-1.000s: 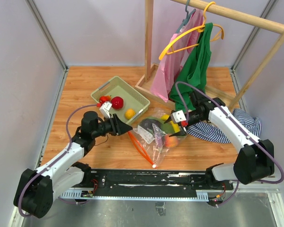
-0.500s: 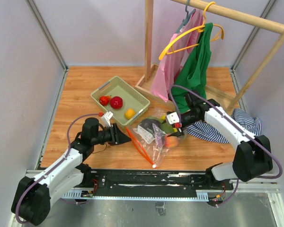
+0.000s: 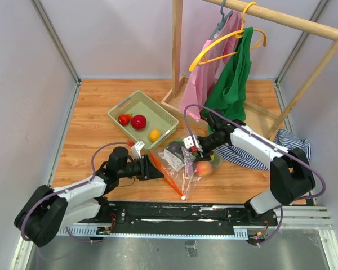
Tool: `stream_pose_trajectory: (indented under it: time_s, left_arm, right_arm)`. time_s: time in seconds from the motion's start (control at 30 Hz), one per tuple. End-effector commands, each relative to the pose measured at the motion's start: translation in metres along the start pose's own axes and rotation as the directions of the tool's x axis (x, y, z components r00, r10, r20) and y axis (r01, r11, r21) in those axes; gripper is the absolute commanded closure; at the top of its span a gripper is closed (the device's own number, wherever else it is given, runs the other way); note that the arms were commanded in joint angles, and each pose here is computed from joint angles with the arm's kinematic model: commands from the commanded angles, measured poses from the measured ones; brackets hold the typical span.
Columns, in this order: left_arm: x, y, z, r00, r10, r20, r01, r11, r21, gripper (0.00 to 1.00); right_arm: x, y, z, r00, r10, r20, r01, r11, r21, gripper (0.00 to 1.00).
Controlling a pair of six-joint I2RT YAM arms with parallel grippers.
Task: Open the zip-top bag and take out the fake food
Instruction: Pick up the fake vegetable from the zipper food storage bag.
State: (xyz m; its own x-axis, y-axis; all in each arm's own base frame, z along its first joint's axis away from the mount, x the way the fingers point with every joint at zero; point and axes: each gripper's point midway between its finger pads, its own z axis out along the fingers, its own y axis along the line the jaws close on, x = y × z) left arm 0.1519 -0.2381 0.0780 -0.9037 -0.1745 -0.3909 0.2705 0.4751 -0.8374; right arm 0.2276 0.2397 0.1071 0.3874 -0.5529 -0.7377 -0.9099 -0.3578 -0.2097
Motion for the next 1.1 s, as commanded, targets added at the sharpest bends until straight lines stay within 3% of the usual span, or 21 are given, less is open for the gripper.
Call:
stream_pose_trajectory:
  time_s: [0.0, 0.4, 0.6, 1.07]
  left_arm:
    - [-0.013, -0.016, 0.011, 0.997, 0.044, 0.06, -0.048, 0.996, 0.075, 0.62]
    - [-0.02, -0.011, 0.035, 0.993, 0.077, 0.093, -0.082, 0.995, 0.052, 0.62]
    - [-0.028, -0.012, 0.046, 0.989, 0.081, 0.123, -0.089, 0.994, 0.062, 0.5]
    - [-0.01, -0.012, 0.073, 0.995, 0.072, 0.069, -0.078, 0.992, 0.098, 0.36]
  right_arm:
    - [0.011, 0.0, 0.01, 0.996, 0.046, -0.071, -0.047, 0.999, -0.014, 0.46]
    - [0.029, 0.006, 0.022, 0.987, 0.092, -0.134, -0.102, 0.992, -0.068, 0.54]
    - [0.027, 0.01, 0.031, 0.987, 0.093, -0.134, -0.107, 0.989, -0.1, 0.61]
    - [0.011, 0.019, 0.048, 0.986, 0.149, -0.077, -0.16, 0.973, -0.167, 0.84]
